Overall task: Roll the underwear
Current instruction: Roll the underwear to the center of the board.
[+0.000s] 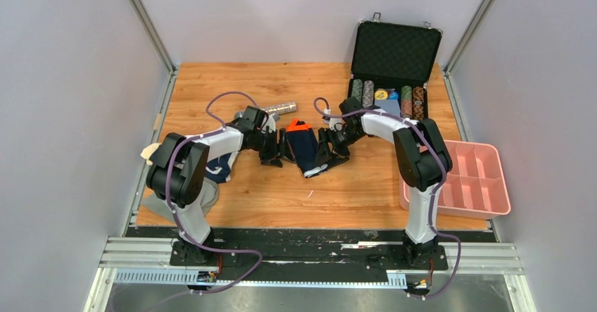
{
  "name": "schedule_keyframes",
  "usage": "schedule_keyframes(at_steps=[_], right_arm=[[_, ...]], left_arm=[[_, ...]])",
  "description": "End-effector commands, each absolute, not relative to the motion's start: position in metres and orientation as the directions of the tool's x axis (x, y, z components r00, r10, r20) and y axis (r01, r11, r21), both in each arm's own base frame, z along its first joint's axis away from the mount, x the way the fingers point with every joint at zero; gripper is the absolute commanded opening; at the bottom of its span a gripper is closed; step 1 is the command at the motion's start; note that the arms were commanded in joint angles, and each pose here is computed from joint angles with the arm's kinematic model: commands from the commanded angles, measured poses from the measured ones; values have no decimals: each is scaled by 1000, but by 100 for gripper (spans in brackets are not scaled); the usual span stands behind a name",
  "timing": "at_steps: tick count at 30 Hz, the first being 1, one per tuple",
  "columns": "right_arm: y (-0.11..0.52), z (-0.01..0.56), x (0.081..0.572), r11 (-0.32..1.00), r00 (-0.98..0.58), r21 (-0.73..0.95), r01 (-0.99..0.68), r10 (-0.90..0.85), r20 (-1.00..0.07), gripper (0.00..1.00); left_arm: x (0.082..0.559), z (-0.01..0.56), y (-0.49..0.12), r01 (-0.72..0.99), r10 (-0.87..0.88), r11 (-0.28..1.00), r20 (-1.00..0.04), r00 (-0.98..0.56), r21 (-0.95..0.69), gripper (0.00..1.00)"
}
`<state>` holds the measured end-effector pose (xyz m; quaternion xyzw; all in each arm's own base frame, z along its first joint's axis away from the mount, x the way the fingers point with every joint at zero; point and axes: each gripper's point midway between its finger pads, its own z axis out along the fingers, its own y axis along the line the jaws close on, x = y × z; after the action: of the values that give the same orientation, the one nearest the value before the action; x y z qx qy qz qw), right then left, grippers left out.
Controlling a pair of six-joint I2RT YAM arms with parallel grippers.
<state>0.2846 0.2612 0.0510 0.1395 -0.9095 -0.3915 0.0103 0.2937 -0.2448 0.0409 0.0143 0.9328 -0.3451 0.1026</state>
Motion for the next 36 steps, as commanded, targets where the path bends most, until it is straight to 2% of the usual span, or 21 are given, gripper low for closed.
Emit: schedule_keyframes(at_steps=[1,6,8,11,18,22,23,25,28,29,30,31,32,33,34,35,36], right_arm=[[268,47,292,659,-977,729,-184,-204,-62,56],[262,34,294,682,-982,713,-161,-186,-43,52],[262,29,294,681,-981,714,-162,-189,-42,44],[261,22,292,679,-981,717,-156,-192,-32,37],[254,23,294,672,-985,728,-136,-172,-26,30],[248,21,293,673,-989,732,-109,-147,-13,15],[248,19,290,665,-990,741,-88,-138,6,4],[251,17,282,642,-991,765,-35,-123,58,0],[259,13,272,589,-984,807,43,-115,137,0],[261,11,271,580,-982,812,58,-114,151,0],[263,9,271,575,-980,815,67,-115,161,0],[264,8,271,570,-978,818,77,-115,172,0],[265,7,272,566,-977,820,84,-116,180,0],[265,6,273,559,-975,824,93,-117,190,0],[266,6,273,552,-973,827,104,-116,200,0],[266,7,272,544,-970,831,119,-114,214,0],[266,7,271,539,-966,831,137,-112,232,0]], left_arm=[[301,58,-245,139,-59,746,-273,-960,-652,69],[300,57,-245,142,-56,744,-272,-961,-653,69],[300,57,-246,142,-56,742,-272,-961,-655,69],[298,55,-245,141,-54,742,-268,-962,-655,68],[298,54,-245,141,-54,741,-268,-962,-656,68],[299,52,-246,144,-54,741,-272,-961,-655,68],[299,53,-245,146,-51,743,-272,-961,-653,67],[303,60,-242,181,-33,754,-312,-950,-631,67],[307,77,-240,356,74,743,-460,-885,-567,67],[307,90,-242,435,115,728,-530,-840,-530,67],[303,90,-242,581,240,692,-623,-745,-428,67],[306,113,-246,684,276,646,-731,-624,-340,67],[294,107,-248,816,404,547,-795,-453,-187,67],[293,141,-257,891,394,452,-887,-242,-42,67],[278,132,-258,941,465,313,-885,-31,132,68],[268,154,-266,937,422,212,-891,169,278,68],[254,142,-267,897,441,72,-820,364,437,69]])
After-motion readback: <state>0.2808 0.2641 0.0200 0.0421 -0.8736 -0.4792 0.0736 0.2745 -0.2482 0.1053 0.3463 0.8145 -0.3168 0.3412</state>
